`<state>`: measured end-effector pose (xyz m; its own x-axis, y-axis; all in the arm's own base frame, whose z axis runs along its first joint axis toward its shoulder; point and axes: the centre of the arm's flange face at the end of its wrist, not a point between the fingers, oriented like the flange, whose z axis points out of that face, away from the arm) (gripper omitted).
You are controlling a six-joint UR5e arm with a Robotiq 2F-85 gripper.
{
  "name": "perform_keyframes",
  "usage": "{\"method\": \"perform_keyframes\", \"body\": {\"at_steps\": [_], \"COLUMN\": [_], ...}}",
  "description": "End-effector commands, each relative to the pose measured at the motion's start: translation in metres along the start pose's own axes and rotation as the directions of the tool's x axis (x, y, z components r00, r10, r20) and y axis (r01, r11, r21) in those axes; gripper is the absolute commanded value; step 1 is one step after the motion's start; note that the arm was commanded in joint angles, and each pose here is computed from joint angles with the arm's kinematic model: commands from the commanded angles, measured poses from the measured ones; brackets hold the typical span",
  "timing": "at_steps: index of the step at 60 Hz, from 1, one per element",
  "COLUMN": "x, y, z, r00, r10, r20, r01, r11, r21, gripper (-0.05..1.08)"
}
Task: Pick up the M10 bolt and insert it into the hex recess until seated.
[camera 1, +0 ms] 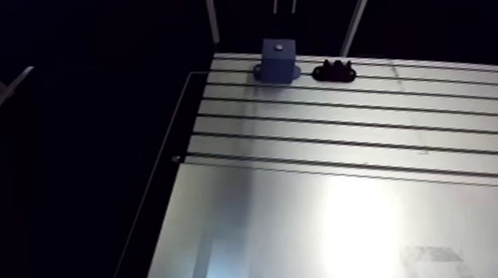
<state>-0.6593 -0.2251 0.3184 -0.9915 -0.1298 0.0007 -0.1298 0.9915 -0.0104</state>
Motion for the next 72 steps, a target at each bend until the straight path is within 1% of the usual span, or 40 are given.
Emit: {"method": "perform_keyframes", "body": {"at_steps": [1,4,8,15,24,31,36,55,72], "x": [-0.001,-0.004,-0.003,0.001,0.002,0.004,0.005,0.011,0.015], "y": [0.002,0.002,0.002,0.002,0.003,0.004,0.005,0.006,0.005], "z": [0.009,0.015,0.019,0.028,0.035,0.039,0.039,0.069,0.079], "r00": [0.994,0.989,0.987,0.987,0.987,0.989,0.989,0.991,0.992], "r10": [0.11,0.146,0.158,0.162,0.159,0.147,0.144,0.135,0.122], "r20": [0.008,0.017,0.017,0.018,0.005,-0.018,-0.02,0.02,0.018], "r01": [-0.11,-0.146,-0.158,-0.162,-0.159,-0.147,-0.144,-0.135,-0.122], "r11": [0.994,0.989,0.987,0.987,0.987,0.989,0.99,0.991,0.993], "r21": [-0.007,-0.007,-0.011,-0.013,-0.008,-0.002,-0.002,-0.006,-0.006], "gripper": [1.04,1.08,1.08,1.08,1.08,1.08,1.08,1.08,1.08]}}
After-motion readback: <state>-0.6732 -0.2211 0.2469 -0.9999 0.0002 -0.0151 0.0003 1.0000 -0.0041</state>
